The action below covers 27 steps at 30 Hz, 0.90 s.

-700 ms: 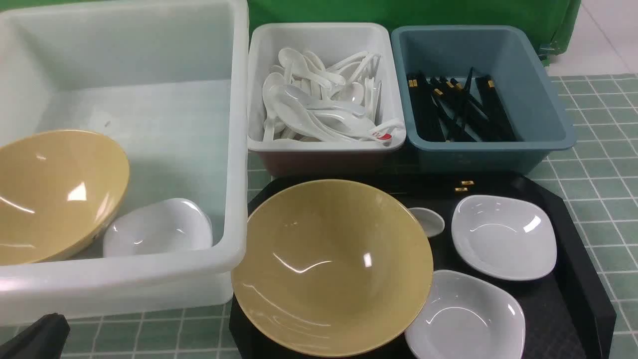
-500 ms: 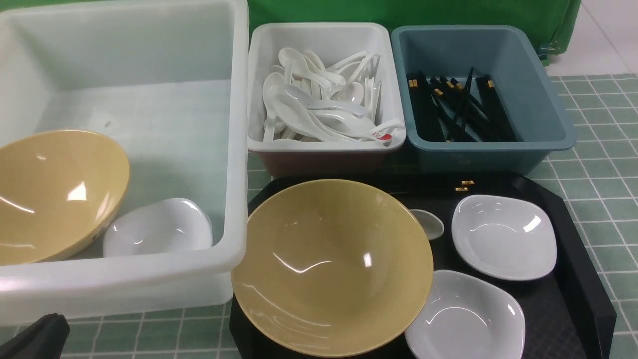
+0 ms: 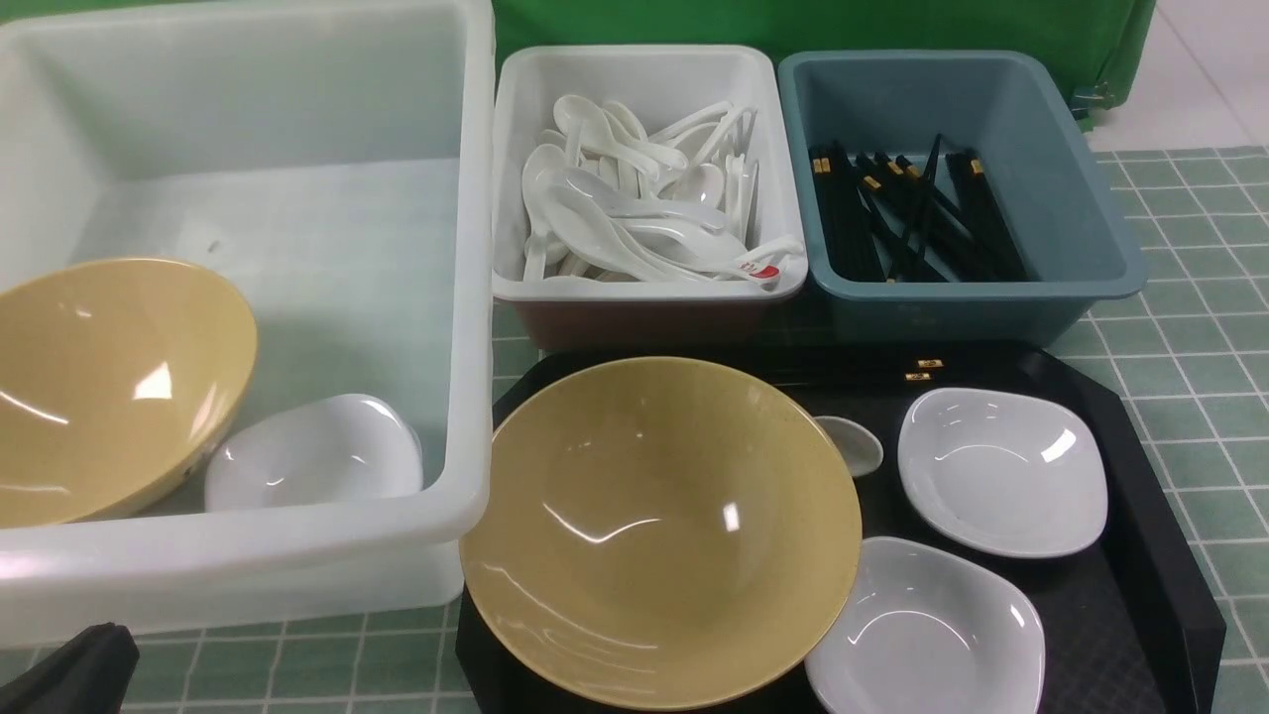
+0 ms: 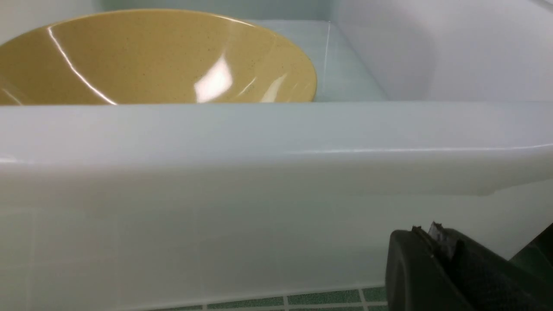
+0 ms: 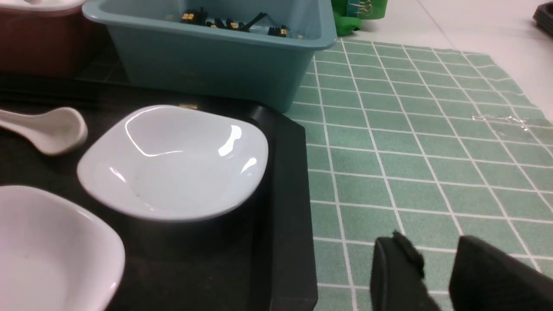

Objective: On blue table put chopsticks spoon bowls plates into blue grey white boxes.
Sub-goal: 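Grasp the large bowl on the tray by its rim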

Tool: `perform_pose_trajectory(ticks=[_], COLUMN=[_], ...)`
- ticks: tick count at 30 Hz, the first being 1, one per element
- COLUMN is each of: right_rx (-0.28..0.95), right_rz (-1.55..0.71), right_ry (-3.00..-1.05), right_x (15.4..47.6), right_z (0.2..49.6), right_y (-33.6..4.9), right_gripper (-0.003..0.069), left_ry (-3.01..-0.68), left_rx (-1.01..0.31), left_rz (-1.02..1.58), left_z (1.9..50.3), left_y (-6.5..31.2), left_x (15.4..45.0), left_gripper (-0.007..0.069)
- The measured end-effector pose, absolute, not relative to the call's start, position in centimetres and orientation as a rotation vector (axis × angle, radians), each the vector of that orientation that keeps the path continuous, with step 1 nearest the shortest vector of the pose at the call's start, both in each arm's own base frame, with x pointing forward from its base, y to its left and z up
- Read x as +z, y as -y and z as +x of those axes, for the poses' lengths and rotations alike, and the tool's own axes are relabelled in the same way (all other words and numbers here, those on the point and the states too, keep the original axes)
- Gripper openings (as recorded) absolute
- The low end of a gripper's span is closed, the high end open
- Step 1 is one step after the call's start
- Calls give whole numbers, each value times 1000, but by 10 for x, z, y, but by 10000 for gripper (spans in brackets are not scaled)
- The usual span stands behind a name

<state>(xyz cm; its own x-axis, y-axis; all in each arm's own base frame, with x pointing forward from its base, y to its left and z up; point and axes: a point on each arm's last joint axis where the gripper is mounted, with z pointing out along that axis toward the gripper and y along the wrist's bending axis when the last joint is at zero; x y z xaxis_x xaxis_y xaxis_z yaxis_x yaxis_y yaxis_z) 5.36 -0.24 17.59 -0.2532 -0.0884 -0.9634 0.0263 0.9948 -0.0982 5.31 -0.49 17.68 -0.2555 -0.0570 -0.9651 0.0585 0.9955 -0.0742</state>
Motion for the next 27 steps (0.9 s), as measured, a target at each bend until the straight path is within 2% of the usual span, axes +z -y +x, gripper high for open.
perform_pose_trajectory(ticks=[12, 18, 21, 27], right_rx=[-109, -112, -118, -144], right_rz=[-45, -43, -40, -16], right_ry=[-1820, -1787, -1714, -1296], right_x=[176, 179, 185, 222], right_z=[54, 54, 56, 53], right_y=[2, 3, 3, 4], right_gripper=[236, 236, 236, 236], left_ry=[-1818, -1743, -1625, -1219], left_rx=[-88, -82, -80, -81], left_rz=[22, 24, 19, -2], left_z=[53, 55, 56, 51], left_y=[4, 4, 4, 2], left_x=[177, 183, 193, 230], left_gripper=[4, 4, 4, 4])
